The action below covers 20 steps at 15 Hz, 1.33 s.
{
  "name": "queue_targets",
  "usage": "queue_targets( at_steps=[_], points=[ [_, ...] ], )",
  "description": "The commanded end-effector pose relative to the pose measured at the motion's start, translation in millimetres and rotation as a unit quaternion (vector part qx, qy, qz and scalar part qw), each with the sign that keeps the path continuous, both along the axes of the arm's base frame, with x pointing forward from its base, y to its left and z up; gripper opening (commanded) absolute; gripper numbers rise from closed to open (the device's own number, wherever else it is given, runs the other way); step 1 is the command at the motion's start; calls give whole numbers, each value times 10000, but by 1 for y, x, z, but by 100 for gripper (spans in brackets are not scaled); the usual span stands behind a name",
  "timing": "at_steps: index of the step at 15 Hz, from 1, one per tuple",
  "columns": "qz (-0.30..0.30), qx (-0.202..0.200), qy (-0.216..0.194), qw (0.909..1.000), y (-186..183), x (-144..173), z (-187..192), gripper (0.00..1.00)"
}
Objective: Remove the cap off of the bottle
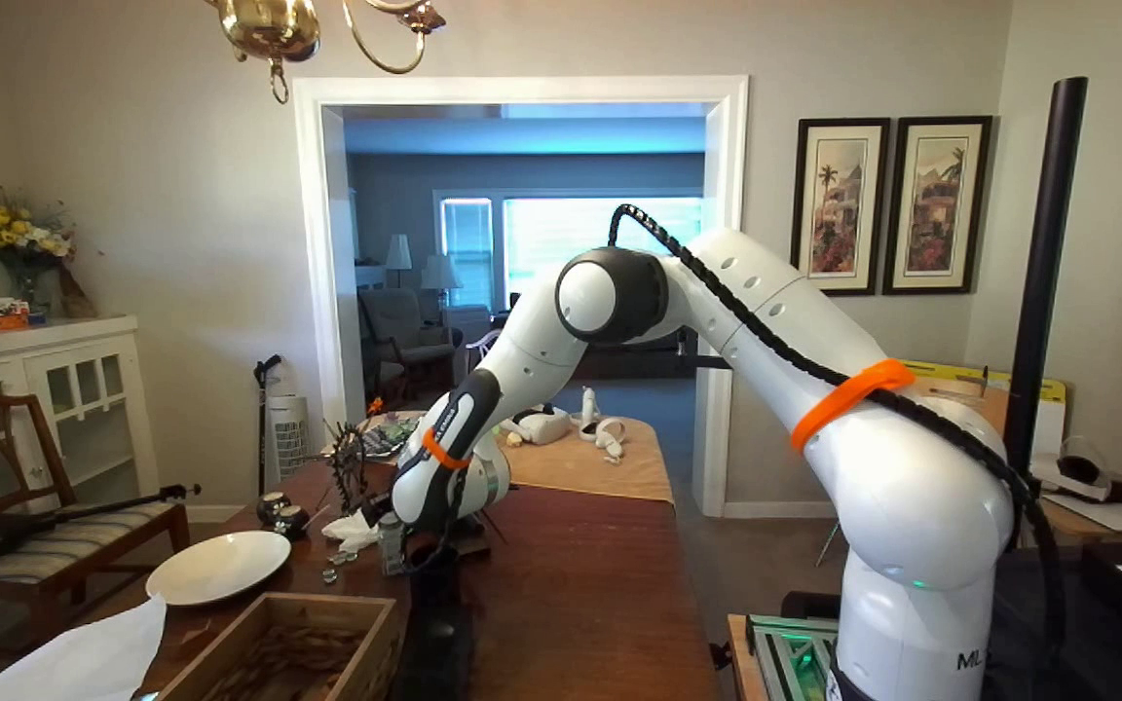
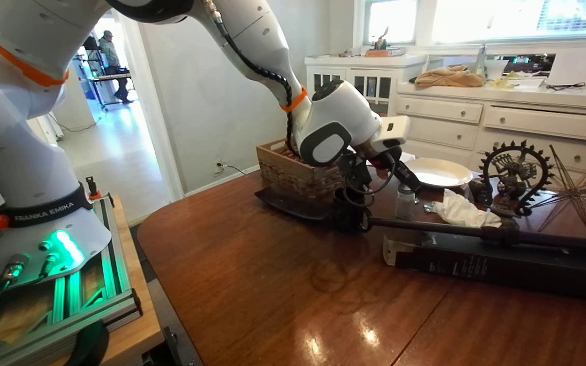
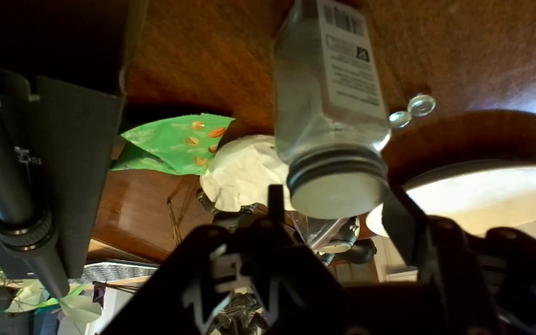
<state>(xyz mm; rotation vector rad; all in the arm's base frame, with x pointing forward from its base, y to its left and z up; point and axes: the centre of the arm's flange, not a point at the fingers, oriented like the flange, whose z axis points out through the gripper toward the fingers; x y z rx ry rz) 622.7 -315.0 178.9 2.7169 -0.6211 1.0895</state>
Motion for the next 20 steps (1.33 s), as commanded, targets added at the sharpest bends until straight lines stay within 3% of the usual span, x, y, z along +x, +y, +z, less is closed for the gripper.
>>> queue_targets(
  at_steps=[1, 2, 3, 9, 20],
  points=[
    [-24, 26, -124, 9999, -3, -1, -6, 31],
    [-30, 24, -133, 9999, -3, -1, -6, 23],
    [-33, 24, -135, 9999, -3, -1, -6, 27],
    [-68, 32, -184, 9998, -3, -2, -5, 25],
    [-140, 61, -240, 9996, -2, -3, 0, 30]
  ],
)
